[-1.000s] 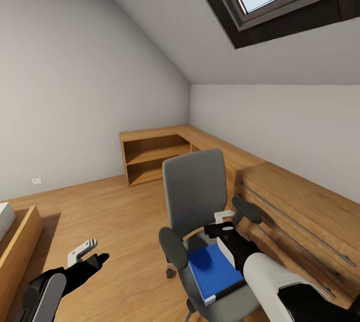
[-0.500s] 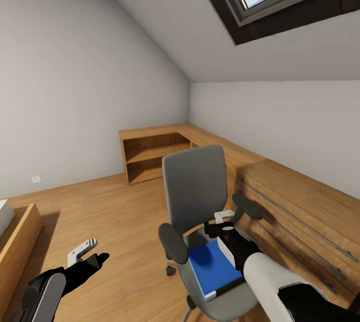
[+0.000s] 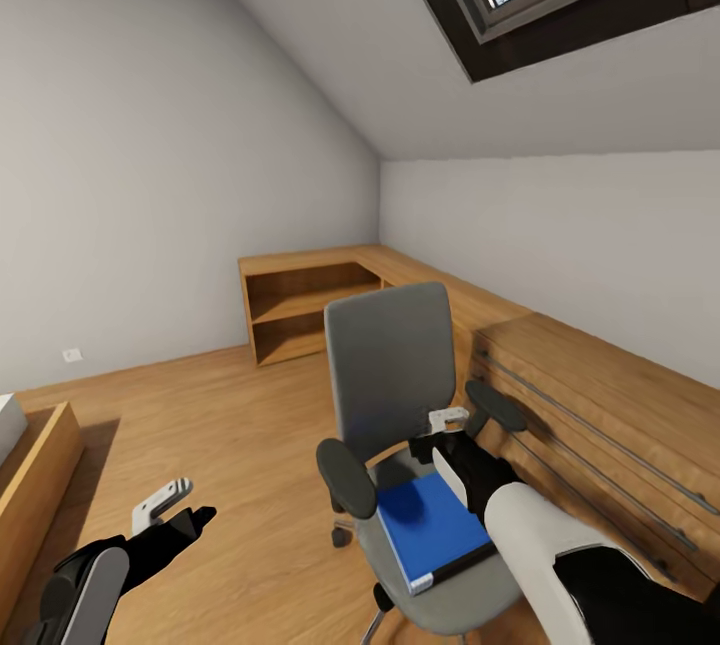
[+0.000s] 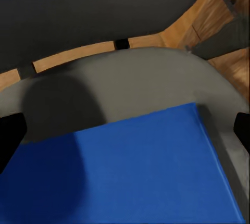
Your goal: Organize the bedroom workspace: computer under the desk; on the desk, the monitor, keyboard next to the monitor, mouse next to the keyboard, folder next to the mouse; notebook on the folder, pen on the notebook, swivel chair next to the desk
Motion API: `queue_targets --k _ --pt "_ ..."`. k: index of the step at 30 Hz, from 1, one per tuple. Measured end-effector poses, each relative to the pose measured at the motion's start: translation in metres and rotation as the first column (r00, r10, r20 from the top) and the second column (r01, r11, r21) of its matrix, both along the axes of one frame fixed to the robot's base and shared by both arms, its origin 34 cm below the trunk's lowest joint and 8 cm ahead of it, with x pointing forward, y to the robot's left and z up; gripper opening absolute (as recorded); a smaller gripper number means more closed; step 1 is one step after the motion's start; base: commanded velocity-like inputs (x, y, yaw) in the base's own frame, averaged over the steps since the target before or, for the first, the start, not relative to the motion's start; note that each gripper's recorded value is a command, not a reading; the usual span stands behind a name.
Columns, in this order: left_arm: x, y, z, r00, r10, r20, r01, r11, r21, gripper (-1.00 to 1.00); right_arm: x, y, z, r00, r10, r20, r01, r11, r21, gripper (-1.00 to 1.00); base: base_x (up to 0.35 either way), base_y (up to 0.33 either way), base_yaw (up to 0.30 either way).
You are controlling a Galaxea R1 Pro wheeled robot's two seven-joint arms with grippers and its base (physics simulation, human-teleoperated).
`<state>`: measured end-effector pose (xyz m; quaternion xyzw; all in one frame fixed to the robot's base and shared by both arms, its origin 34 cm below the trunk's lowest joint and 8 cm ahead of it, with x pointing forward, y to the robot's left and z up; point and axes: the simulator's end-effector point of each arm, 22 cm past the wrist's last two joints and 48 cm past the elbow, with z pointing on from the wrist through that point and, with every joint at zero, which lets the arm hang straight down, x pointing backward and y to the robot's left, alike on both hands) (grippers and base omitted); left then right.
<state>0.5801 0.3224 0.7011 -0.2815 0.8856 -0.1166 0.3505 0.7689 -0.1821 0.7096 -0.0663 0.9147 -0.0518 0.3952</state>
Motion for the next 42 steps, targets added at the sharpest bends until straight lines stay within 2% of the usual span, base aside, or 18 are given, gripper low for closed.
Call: queue_targets --k 12,22,42 --pt "-0.002 0.001 -0.014 1.0 0.001 -0.001 -0.001 1.0 0.002 1.0 0.004 -0.003 -0.007 1.0 -0.03 0.004 0.03 0.999 0.041 1.0 0.0 0.0 0.0" --pt "-0.003 0.001 -0.016 1.0 -0.002 -0.009 0.003 1.0 0.005 1.0 0.004 -0.003 -0.007 1.0 -0.028 0.003 0.028 0.999 0.043 1.0 0.019 0.0 0.0" --pt "-0.004 0.0 -0.018 1.0 -0.005 -0.013 0.005 1.0 0.008 1.0 0.002 -0.004 -0.011 1.0 -0.027 -0.005 0.027 0.999 0.037 1.0 0.163 0.0 0.0"
